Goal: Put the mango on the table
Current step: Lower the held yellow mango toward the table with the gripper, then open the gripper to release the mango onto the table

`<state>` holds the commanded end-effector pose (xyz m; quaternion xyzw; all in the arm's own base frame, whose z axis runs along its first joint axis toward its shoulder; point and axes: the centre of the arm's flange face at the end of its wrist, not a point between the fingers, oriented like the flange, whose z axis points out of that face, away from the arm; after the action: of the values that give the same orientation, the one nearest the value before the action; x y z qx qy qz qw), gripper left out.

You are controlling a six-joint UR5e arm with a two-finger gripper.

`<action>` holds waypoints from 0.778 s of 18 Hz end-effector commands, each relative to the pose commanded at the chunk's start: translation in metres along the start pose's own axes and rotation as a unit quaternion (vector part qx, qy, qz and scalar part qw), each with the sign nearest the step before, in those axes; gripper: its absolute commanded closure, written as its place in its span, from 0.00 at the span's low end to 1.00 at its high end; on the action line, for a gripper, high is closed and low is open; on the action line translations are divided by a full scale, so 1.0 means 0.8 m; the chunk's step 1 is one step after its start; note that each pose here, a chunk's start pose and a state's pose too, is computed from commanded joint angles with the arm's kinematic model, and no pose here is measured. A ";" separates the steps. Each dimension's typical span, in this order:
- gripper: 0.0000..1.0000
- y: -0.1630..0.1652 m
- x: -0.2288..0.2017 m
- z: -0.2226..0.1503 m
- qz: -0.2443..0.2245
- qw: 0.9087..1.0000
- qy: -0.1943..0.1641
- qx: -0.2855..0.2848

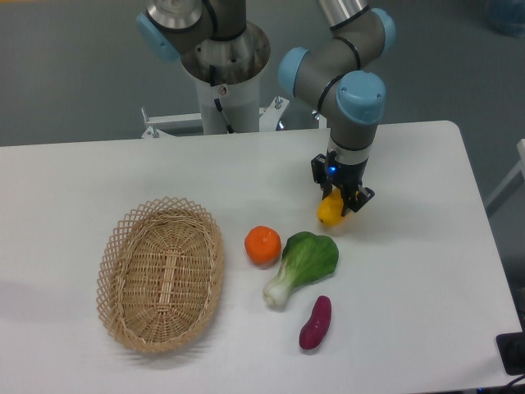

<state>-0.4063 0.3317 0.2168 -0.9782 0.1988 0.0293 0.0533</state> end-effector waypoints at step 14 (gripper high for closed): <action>0.00 -0.012 -0.059 -0.101 0.003 0.997 -0.075 0.004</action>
<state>-0.4435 0.3492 0.3014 -0.9724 0.1968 0.1024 0.0717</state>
